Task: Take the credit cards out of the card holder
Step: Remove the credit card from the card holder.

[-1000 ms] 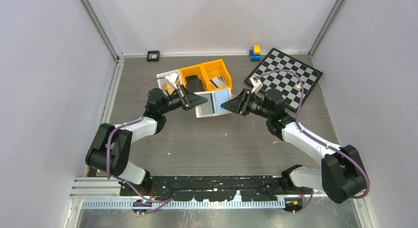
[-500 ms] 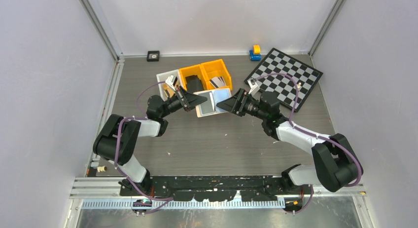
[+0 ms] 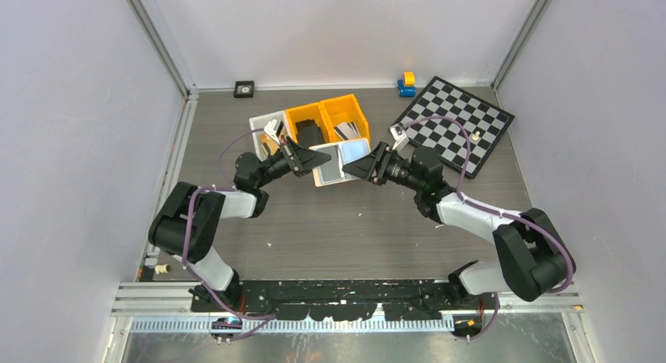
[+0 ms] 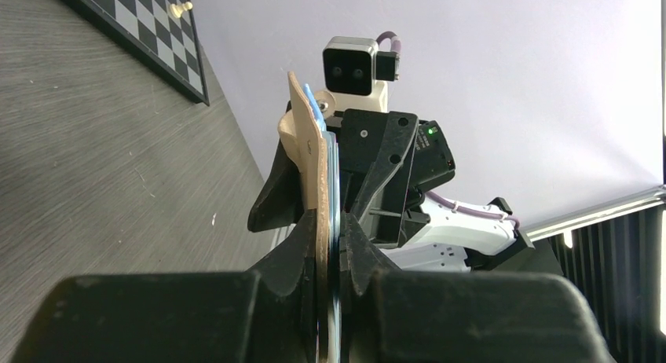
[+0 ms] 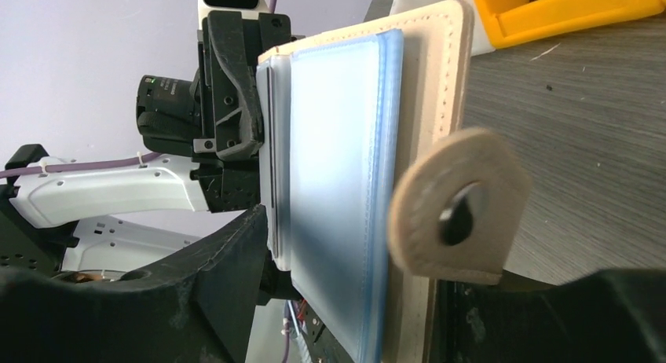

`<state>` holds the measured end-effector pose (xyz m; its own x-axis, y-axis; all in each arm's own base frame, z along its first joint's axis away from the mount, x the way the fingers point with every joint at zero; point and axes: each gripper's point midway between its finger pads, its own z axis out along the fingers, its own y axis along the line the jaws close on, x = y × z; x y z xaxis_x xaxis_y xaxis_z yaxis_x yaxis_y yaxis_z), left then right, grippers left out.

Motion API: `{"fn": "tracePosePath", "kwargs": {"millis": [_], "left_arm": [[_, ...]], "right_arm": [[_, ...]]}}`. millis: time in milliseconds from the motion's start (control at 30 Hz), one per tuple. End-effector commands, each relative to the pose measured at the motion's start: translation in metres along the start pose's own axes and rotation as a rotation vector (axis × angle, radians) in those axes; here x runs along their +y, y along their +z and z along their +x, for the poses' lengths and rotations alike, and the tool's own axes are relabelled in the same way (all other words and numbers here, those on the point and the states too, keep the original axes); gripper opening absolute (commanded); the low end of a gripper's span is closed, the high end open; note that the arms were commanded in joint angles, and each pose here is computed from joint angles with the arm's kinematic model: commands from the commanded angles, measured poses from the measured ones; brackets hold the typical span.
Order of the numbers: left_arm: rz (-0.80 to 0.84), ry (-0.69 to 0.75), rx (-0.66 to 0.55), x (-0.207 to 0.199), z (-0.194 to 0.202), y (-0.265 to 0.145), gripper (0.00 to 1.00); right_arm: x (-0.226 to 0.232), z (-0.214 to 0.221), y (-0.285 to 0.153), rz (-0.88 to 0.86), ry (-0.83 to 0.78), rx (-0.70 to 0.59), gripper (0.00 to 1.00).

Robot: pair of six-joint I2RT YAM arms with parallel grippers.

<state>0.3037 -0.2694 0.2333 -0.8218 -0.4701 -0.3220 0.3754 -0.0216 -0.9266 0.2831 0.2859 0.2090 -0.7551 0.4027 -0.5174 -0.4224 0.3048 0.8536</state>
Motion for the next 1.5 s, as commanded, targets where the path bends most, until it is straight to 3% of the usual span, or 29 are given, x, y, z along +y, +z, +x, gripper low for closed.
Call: {"fn": "tracePosePath", "kwargs": {"millis": [0, 300, 533, 800, 1000, 1100, 1167, 1267, 1333, 1467], "left_arm": [[0.074, 0.052, 0.007, -0.021, -0.001, 0.005, 0.08], [0.076, 0.048, 0.014, -0.021, 0.0, 0.006, 0.09], [0.093, 0.05, 0.028, -0.026, 0.001, 0.007, 0.16], [0.1, 0.039, 0.032, -0.026, 0.002, 0.007, 0.23], [0.099, 0.037, 0.034, -0.026, 0.002, 0.007, 0.25], [0.098, 0.036, 0.035, -0.025, 0.002, 0.007, 0.2], [0.096, 0.034, 0.035, -0.024, 0.002, 0.007, 0.13], [0.094, 0.031, 0.033, -0.023, 0.001, 0.007, 0.0], [0.092, 0.032, 0.029, -0.023, 0.001, 0.007, 0.0], [0.077, 0.028, 0.013, -0.018, -0.003, 0.004, 0.0]], "right_arm": [[0.024, -0.003, 0.006, -0.089, -0.045, 0.007, 0.63], [0.024, 0.001, 0.008, -0.081, -0.057, 0.023, 0.62], [0.013, -0.002, 0.008, 0.001, -0.069, 0.012, 0.4], [0.015, -0.012, -0.003, 0.034, -0.104, -0.054, 0.22], [0.012, -0.018, -0.009, 0.05, -0.099, -0.089, 0.2], [0.011, -0.022, -0.012, 0.047, -0.091, -0.108, 0.18], [0.011, -0.022, -0.013, 0.046, -0.088, -0.113, 0.19], [0.008, -0.027, -0.017, 0.055, -0.087, -0.128, 0.47], [0.003, -0.033, -0.023, 0.081, -0.076, -0.155, 0.58], [-0.015, -0.053, -0.045, 0.17, -0.056, -0.26, 0.63]]}}
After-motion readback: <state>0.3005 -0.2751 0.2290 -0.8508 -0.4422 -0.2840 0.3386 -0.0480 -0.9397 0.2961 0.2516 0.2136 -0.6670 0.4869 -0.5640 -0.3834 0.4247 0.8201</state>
